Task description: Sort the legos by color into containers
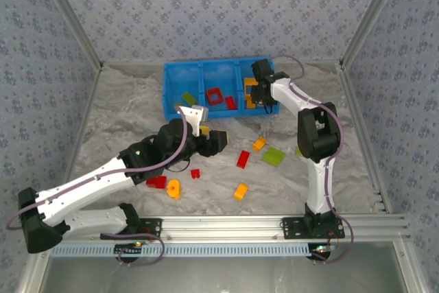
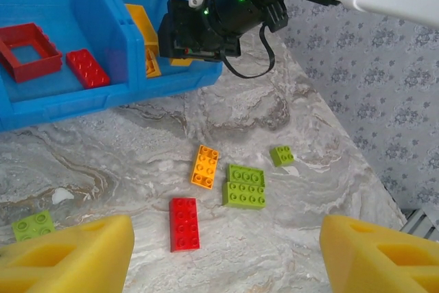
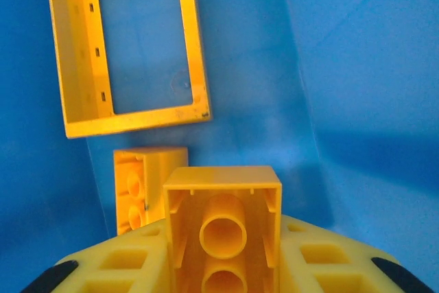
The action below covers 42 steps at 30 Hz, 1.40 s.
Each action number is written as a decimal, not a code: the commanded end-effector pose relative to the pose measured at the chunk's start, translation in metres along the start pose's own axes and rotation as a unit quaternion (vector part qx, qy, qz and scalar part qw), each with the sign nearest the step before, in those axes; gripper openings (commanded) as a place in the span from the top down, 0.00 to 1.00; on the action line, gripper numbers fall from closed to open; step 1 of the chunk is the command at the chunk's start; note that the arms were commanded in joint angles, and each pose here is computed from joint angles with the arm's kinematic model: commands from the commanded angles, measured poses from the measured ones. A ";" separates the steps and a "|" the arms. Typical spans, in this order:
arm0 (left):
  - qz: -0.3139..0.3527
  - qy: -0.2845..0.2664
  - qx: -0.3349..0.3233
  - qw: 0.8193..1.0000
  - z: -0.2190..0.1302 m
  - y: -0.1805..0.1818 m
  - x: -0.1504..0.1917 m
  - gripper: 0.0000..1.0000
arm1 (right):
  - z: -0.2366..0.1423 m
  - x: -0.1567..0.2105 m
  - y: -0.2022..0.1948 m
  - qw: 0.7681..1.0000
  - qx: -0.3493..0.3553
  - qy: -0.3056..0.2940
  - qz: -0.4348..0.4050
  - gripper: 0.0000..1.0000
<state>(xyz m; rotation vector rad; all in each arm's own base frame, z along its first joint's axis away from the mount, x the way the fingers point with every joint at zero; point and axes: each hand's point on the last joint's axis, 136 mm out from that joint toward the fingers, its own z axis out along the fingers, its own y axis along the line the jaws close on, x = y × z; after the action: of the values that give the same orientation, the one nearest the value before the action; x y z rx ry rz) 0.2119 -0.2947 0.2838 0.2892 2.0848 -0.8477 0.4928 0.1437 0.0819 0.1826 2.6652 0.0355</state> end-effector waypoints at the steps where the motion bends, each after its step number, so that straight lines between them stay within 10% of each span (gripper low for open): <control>1: 0.009 -0.003 -0.020 1.000 -0.003 0.000 -0.003 0.28 | 0.007 0.010 0.001 0.999 0.001 0.037 -0.016 0.57; 10: -0.002 0.011 -0.047 0.999 -0.006 0.012 0.011 0.28 | -0.025 -0.004 0.005 1.000 -0.007 0.001 -0.019 0.41; 19: -0.020 0.049 -0.121 0.991 -0.007 0.043 0.028 0.27 | -0.149 -0.023 0.023 0.989 -0.048 -0.133 -0.050 0.42; 33: -0.125 0.255 -0.232 0.930 0.078 0.146 0.109 0.26 | -0.270 0.229 0.084 0.890 -0.298 -0.234 -0.253 0.38; 42: -0.116 0.299 -0.252 0.913 0.121 0.178 0.131 0.32 | -0.272 0.261 0.084 0.887 -0.286 -0.232 -0.278 0.38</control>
<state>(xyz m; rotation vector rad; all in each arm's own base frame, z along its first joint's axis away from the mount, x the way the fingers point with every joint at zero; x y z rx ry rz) 0.2817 -0.2414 0.0452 -0.0415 2.8809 -0.2815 0.1409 0.2694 0.2091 -0.7534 2.0288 0.5626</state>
